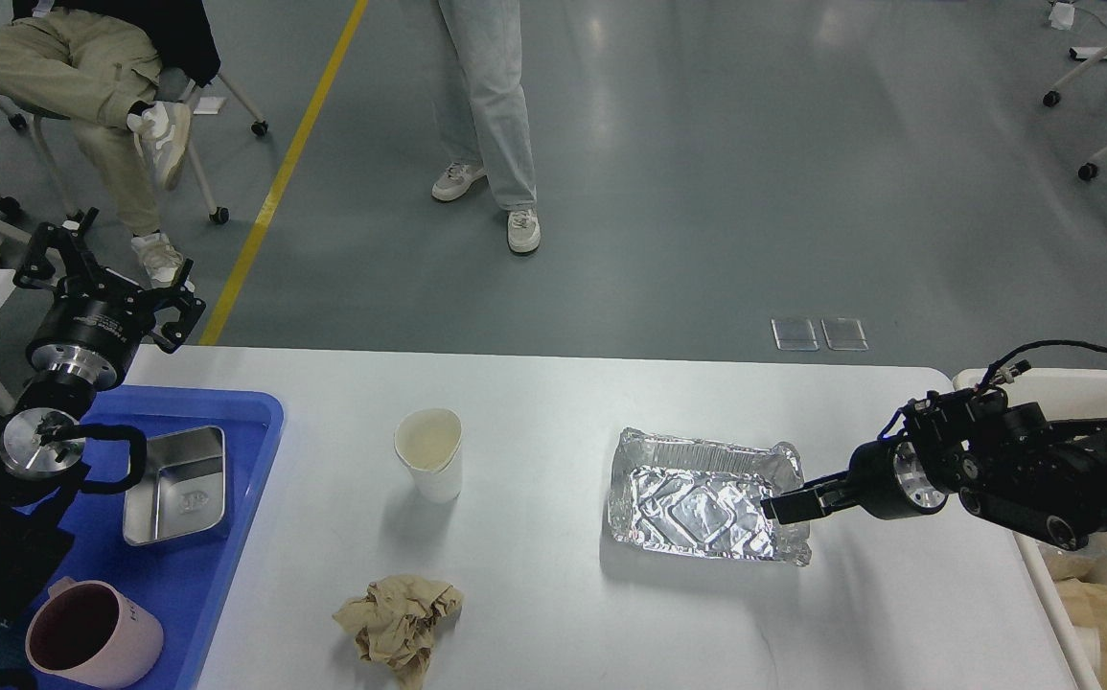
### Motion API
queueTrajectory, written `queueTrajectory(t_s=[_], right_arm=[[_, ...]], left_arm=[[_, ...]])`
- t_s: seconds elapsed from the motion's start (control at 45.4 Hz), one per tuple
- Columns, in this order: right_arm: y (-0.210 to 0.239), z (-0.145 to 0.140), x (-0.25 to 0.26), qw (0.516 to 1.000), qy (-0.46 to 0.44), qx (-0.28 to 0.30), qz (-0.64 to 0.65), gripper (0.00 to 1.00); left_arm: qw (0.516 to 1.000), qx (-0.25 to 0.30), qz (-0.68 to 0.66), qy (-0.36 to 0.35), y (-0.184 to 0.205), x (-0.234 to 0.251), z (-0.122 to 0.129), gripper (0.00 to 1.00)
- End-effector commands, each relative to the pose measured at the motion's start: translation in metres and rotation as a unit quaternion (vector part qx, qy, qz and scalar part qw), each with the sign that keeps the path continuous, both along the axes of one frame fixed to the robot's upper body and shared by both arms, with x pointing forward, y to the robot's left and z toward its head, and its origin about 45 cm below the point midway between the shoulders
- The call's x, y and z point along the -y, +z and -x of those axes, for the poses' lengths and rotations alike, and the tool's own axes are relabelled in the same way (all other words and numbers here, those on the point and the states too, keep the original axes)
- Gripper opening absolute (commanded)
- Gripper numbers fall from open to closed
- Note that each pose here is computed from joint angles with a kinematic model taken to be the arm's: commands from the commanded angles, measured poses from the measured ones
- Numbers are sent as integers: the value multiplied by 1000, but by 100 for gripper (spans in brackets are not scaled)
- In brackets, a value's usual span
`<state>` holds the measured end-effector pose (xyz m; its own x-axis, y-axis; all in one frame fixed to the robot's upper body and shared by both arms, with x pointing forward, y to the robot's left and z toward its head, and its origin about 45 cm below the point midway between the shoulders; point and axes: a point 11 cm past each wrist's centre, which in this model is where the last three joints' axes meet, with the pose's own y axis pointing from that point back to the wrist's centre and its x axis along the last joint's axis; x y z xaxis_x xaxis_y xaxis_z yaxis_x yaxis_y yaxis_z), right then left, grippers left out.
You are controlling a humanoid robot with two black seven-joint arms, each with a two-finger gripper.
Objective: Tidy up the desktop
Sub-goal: 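Reach the right gripper to the foil tray edge and grasp it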
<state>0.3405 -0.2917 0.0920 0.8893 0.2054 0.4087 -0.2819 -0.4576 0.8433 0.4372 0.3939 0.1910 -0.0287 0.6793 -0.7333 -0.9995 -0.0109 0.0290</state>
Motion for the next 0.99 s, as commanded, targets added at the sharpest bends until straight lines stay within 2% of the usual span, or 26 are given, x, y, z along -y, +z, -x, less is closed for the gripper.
queueTrajectory(t_s=[0.0, 0.176, 0.352, 0.418, 0.463, 0.837, 0.903, 0.969], right_arm=[[-9, 1, 2, 1000, -14, -2, 0, 100], [-24, 8, -5, 1000, -14, -2, -9, 96], [-27, 11, -13, 999, -3, 9, -32, 65], [-27, 9, -11, 999, -5, 17, -30, 61], [-27, 7, -10, 999, -7, 19, -29, 54], [-28, 4, -10, 999, -7, 21, -26, 43], [-28, 4, -9, 999, -7, 19, -24, 35], [-29, 6, -10, 1000, -6, 14, -24, 21]], left_arm=[[1000, 0, 0, 0, 0, 0, 0, 100], [1000, 0, 0, 0, 0, 0, 0, 100], [1000, 0, -1, -1, 0, 0, 0, 100], [1000, 0, -1, 0, -1, 0, 0, 100], [1000, -1, -1, 0, -1, 0, 1, 100], [1000, 1, 0, 0, 0, 0, 1, 100], [1000, 0, 0, -1, -1, 0, 1, 100], [1000, 1, 0, 0, 0, 0, 1, 100]])
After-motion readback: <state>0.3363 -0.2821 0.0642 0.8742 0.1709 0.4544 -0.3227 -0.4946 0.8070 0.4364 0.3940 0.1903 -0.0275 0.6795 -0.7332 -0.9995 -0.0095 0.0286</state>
